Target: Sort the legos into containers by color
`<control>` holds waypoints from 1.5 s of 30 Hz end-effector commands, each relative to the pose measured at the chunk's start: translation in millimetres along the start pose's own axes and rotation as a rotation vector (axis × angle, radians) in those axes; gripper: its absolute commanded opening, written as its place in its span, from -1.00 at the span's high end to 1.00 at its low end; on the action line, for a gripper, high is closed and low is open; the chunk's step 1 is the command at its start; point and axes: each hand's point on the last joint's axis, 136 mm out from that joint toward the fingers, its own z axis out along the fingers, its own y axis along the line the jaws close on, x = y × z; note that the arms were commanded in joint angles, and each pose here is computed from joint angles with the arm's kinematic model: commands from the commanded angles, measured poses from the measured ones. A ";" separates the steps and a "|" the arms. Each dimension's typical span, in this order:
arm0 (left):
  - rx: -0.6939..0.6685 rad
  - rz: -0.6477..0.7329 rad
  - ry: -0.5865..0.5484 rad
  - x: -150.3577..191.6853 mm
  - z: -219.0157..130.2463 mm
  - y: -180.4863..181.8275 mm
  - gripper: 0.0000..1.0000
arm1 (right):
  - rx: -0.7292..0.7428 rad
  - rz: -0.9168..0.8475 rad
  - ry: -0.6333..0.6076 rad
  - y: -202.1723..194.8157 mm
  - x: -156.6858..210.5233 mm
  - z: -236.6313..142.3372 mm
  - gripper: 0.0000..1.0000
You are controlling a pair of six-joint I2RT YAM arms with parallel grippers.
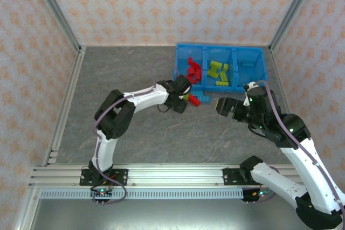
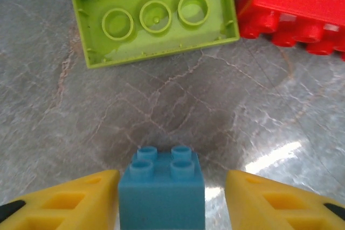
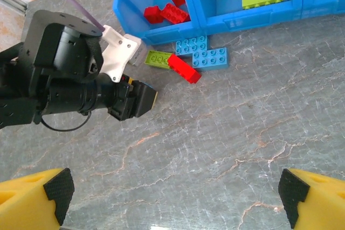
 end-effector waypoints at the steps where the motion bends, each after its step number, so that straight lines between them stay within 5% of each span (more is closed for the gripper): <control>1: -0.026 0.000 0.032 0.7 2.1 7.2 -0.07 | 0.020 -0.006 -0.029 -0.4 -9.2 -2.9 -0.98; 4: -0.037 -0.003 0.044 1.6 8.1 13.4 -0.04 | 0.009 -0.014 -0.020 6.5 -13.5 4.4 -0.98; 8: 0.000 -0.014 0.039 0.0 6.5 14.0 0.25 | 0.032 -0.019 -0.007 8.4 -18.2 15.0 -0.98; 13: 0.136 -0.010 -0.072 -18.6 -37.1 -5.1 0.31 | 0.020 0.075 -0.055 9.2 -31.4 25.5 -0.98; 20: 0.470 0.182 -0.488 -54.4 -182.7 -53.1 0.37 | -0.150 0.246 0.048 29.4 -46.9 37.3 -0.98; 28: 0.551 0.653 -1.041 -30.7 -306.6 -91.7 0.32 | -0.696 0.315 0.222 125.8 -63.4 24.8 -0.98; 38: 0.560 0.752 -1.242 -51.7 -342.3 -104.6 0.30 | -0.967 0.462 0.236 164.3 -74.5 8.3 -0.99; 45: 0.514 0.676 -1.332 -79.1 -361.0 -95.4 0.41 | -0.973 0.481 0.238 165.3 -73.6 8.3 -0.66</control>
